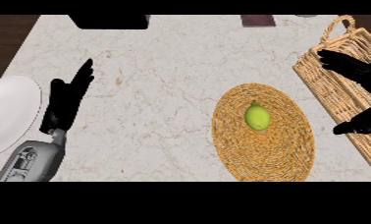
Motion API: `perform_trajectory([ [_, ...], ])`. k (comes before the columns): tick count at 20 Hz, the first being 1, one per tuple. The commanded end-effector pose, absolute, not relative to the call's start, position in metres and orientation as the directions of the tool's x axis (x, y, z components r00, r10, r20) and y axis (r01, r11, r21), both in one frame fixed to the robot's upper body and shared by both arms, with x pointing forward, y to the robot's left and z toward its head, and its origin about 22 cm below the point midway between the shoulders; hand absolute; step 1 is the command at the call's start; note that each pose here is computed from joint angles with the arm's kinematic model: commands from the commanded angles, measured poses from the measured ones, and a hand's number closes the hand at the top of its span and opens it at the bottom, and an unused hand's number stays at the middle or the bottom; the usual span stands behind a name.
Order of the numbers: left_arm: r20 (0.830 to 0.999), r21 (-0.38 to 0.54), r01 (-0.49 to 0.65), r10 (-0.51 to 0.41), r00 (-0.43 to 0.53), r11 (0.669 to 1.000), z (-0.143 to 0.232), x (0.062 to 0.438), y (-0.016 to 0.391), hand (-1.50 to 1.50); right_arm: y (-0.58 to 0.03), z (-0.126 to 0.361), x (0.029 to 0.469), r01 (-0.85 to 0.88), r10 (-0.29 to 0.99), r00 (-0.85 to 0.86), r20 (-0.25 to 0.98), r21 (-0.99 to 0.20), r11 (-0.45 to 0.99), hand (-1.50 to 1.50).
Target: Pick the pear from the placemat and place it in the basket
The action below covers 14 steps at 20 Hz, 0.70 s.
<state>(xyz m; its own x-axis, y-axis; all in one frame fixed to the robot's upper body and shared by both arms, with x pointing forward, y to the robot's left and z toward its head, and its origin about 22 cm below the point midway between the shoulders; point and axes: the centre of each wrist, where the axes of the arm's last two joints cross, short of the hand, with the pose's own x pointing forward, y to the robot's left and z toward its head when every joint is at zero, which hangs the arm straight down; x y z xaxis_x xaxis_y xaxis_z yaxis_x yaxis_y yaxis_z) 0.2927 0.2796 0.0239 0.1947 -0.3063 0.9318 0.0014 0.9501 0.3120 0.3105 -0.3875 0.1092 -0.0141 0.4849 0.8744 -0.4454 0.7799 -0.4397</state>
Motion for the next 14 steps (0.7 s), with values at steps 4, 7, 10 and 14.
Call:
perform_trajectory([
  [4,0.932,0.302,0.013,-0.299,0.206,0.953,0.026,0.29,0.265,0.0,-0.407,0.147,0.327,-0.661,0.505,0.015,0.863,-0.37,0.653,-1.5],
  [7,0.933,0.312,-0.014,-0.304,0.195,0.95,0.023,0.304,0.282,0.0,-0.398,0.147,0.325,-0.661,0.508,0.024,0.861,-0.368,0.654,-1.5],
  [10,0.93,0.309,-0.001,-0.302,0.21,0.951,0.015,0.299,0.271,0.0,-0.405,0.129,0.324,-0.632,0.509,0.072,0.858,-0.356,0.689,-1.5],
  [14,0.929,0.316,0.003,-0.31,0.203,0.949,0.012,0.299,0.282,0.0,-0.406,0.125,0.329,-0.588,0.5,0.076,0.863,-0.366,0.721,-1.5],
])
